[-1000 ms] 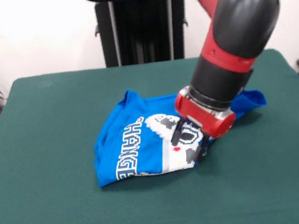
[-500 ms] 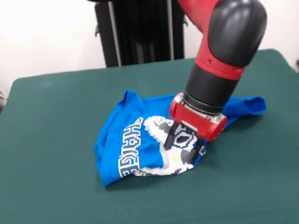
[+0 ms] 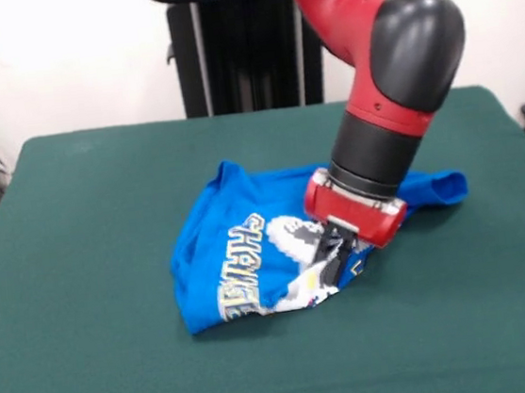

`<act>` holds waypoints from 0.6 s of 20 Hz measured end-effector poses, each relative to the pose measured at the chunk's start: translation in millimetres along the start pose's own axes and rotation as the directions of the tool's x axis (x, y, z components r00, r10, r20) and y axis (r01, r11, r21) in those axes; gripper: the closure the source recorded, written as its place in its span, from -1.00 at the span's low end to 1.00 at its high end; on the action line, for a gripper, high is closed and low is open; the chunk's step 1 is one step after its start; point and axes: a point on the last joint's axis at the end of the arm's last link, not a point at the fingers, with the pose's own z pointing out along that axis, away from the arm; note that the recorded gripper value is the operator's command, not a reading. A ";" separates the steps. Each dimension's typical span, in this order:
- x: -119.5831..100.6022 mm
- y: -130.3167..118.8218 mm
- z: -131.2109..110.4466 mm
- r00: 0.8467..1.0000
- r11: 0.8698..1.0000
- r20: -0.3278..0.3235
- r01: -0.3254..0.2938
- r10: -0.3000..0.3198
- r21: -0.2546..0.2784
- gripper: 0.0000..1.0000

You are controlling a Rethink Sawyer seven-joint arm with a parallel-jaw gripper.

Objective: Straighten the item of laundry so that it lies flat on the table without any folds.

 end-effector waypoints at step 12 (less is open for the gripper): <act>17.2 -2.0 -2.3 0.988 0.994 0.106 0.111 -0.112 0.011 1.00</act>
